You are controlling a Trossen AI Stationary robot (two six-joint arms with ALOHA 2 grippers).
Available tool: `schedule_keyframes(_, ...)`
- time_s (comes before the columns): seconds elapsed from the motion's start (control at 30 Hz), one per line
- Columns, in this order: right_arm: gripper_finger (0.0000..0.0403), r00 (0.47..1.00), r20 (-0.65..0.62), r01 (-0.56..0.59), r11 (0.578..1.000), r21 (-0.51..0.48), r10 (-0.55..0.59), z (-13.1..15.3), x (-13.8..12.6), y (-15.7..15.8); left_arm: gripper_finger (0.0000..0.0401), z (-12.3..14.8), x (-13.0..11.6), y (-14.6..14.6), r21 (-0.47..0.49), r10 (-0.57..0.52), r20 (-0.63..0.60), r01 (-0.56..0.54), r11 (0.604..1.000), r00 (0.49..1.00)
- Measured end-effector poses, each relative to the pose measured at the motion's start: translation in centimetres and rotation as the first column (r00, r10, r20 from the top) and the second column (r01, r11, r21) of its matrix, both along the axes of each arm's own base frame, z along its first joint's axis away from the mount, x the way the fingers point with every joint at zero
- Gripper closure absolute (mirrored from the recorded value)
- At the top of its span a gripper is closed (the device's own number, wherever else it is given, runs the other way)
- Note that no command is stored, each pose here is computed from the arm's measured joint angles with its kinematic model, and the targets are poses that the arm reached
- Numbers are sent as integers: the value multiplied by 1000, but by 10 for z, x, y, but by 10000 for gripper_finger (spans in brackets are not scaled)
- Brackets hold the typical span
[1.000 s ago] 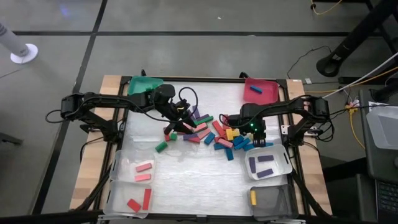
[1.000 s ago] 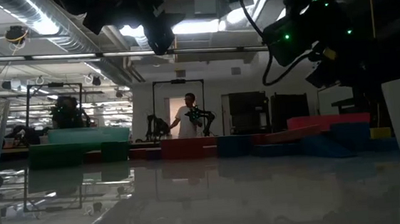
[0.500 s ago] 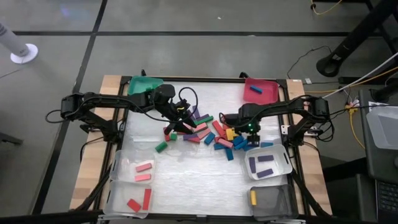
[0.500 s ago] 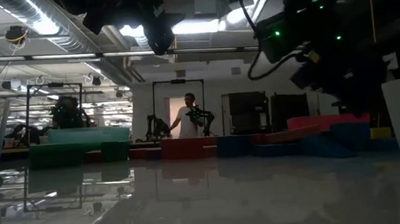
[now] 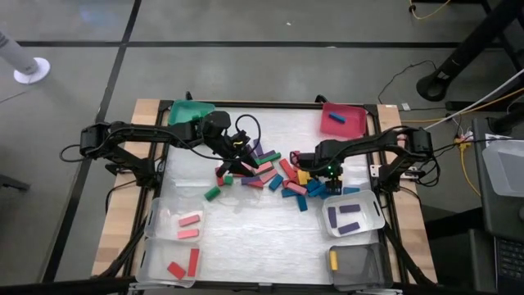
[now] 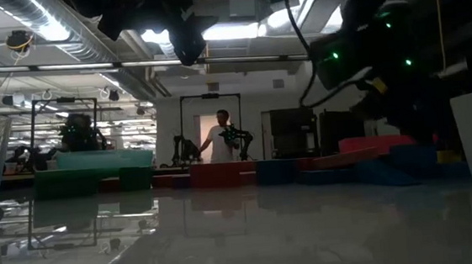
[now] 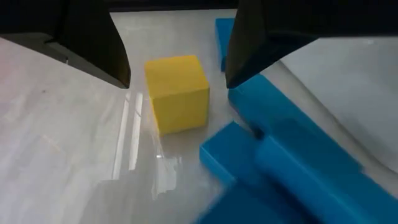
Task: Sort blocks
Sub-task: Put the yellow block into the black bin
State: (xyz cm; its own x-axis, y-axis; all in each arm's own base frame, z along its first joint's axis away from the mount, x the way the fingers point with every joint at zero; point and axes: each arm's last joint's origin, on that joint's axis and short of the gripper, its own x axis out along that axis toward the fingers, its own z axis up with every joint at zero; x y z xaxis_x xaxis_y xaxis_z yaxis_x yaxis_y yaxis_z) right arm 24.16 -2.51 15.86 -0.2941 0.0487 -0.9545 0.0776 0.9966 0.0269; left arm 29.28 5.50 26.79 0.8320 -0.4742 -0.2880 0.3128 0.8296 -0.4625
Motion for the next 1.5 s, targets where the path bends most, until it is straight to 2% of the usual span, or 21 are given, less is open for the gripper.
schedule_keyframes(0.4,148,1000,26,-2,1000,-10,2,-21,-9,1,210,0,0,0,-6,2,-3,-2,1000,1000)
schedule_keyframes(0.53,185,999,33,-2,1000,-10,2,-21,-8,1,210,0,0,0,-8,3,-4,-3,1000,1000)
schedule_keyframes(0.73,271,1000,-4,7,1000,-3,-7,-19,-11,1,210,0,0,0,-6,2,-3,-2,1000,1000)
schedule_keyframes(0.9,273,997,-68,49,998,28,-47,-1,-8,2,210,0,0,0,-2,1,-1,-1,1000,1000)
schedule_keyframes(1.07,273,982,-125,154,985,73,-144,33,2,3,210,0,0,0,-2,1,-1,-1,1000,1000)
schedule_keyframes(1.17,262,954,-138,286,944,167,-265,57,12,6,210,0,0,0,-1,2,0,-2,1000,1000)
schedule_keyframes(1.27,260,898,-165,439,852,284,-408,80,22,12,210,0,0,0,4,13,-1,-13,1000,1000)
schedule_keyframes(1.37,267,855,-189,518,774,363,-483,102,32,26,210,0,1,1,29,46,1,-46,999,999)
schedule_keyframes(1.43,269,844,-201,535,748,393,-497,114,37,41,210,0,1,2,56,63,9,-63,996,998)
schedule_keyframes(1.5,267,845,-201,533,750,391,-496,124,40,60,210,-1,1,2,71,73,12,-74,995,997)
